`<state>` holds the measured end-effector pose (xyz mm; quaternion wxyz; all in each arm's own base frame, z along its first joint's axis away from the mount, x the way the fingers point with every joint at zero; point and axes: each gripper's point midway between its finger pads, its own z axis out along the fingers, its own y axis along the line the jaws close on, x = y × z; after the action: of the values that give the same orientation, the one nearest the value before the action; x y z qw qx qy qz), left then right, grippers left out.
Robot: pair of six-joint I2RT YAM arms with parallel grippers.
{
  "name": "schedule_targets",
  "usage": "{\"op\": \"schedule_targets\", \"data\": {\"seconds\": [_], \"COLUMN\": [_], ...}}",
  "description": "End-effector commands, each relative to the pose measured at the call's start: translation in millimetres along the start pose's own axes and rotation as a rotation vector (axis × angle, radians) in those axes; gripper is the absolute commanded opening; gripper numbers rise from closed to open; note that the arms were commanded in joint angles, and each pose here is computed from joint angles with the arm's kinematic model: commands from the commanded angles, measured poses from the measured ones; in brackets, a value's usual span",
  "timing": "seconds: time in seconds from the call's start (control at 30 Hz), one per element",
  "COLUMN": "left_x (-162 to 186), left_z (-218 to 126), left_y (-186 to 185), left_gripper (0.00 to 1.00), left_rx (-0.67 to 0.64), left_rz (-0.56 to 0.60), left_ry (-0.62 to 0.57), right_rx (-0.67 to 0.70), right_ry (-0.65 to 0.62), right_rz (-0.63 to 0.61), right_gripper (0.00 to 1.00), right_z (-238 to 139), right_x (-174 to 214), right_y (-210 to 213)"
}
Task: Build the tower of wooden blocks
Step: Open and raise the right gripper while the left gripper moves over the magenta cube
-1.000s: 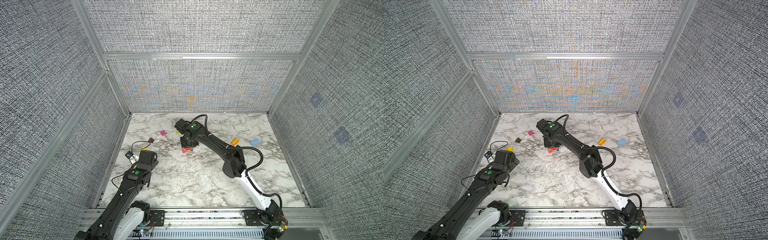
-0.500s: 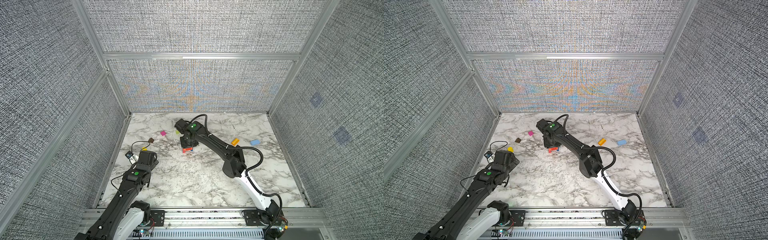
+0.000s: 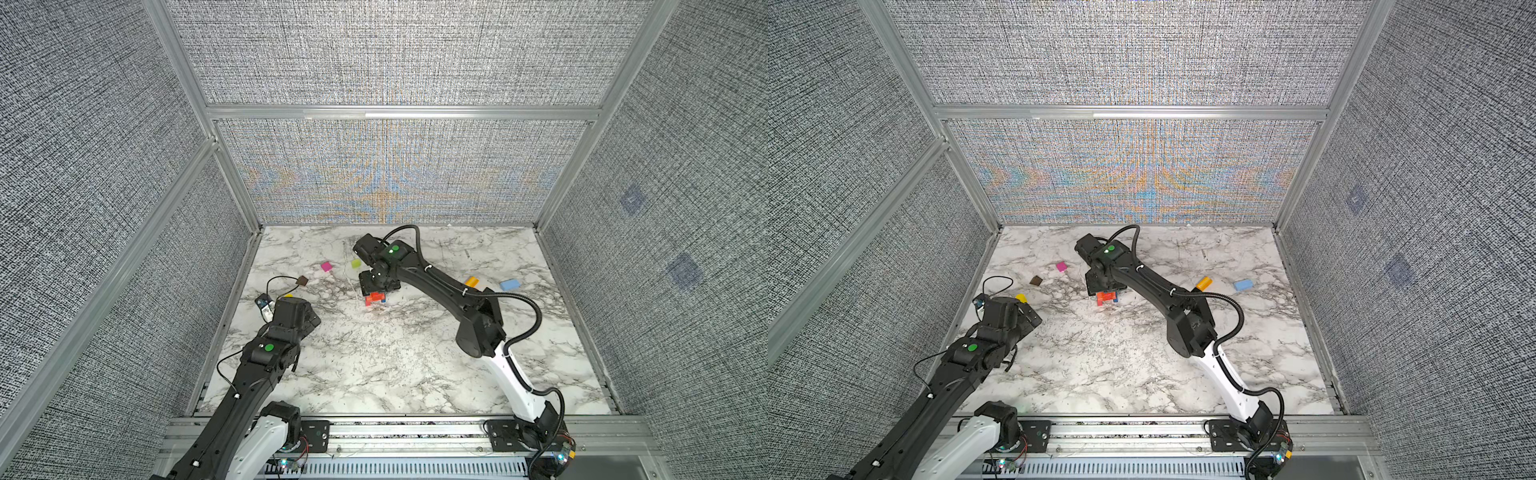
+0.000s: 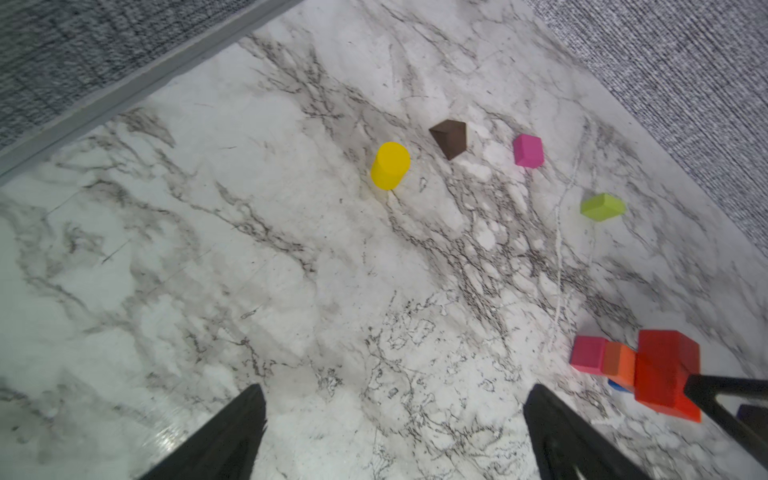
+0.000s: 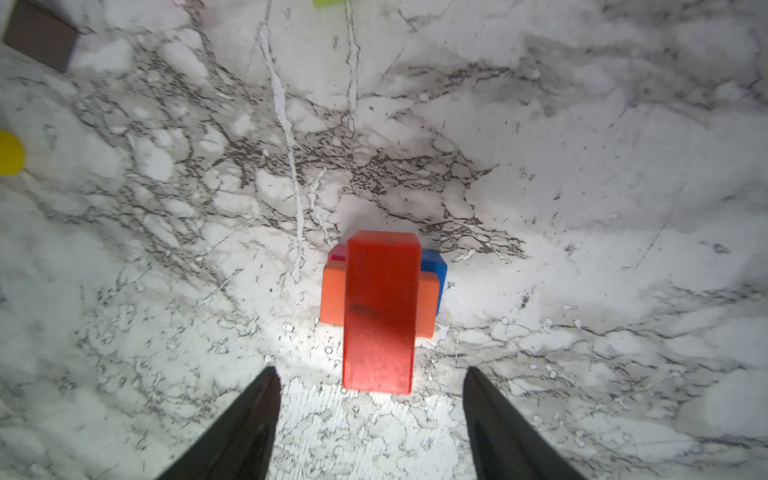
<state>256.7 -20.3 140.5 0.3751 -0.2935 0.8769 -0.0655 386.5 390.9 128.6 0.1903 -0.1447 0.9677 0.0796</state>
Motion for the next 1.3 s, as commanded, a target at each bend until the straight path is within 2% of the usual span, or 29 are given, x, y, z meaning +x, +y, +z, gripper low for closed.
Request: {"op": "schedule_targets", "data": {"seconds": [0.0,0.3,0.47,0.57,0.83,1.0,1.27], "left_x": [-3.0,-23.1,-40.5,-45.5,-58.3,-65.6,-63.9], "left_z": [-4.1,3.6,20.4,39.5,101.1,138.7,194.4], "left_y": [-33.2,-66.0,-84.3,-98.9,-114.8,-125.5,-112.7], "left_gripper": [0.99,0.99,0.91,0.88,0.83,0.78,0.75], "left_rx": [0.151,0.088,0.022,-0.001,-0.169,-0.157,-0.222], "left_rz": [0.103,0.292,0.332,0.345,0.398,0.36,0.358], "left_ry": [0.023,0.147,0.192,0.249,0.386,0.431,0.487], "right_rx": [-0.074,-0.24,-0.272,-0.287,-0.272,-0.27,-0.248], "right_ry": [-0.122,-0.359,-0.435,-0.451,-0.52,-0.583,-0.564], "right_rz": [-0.048,-0.055,-0.029,-0.006,0.058,0.115,0.158], "right_gripper": [0.77,0.8,0.8,0.8,0.8,0.77,0.76], "right_z": [-24.8,-92.1,-107.0,-104.1,-95.6,-91.0,-54.1], "right_x": [-21.4,-35.9,-26.0,-15.7,4.3,-0.5,0.4], "right_y": [8.2,-24.6,-63.6,-83.6,-122.3,-137.6,-154.1]}}
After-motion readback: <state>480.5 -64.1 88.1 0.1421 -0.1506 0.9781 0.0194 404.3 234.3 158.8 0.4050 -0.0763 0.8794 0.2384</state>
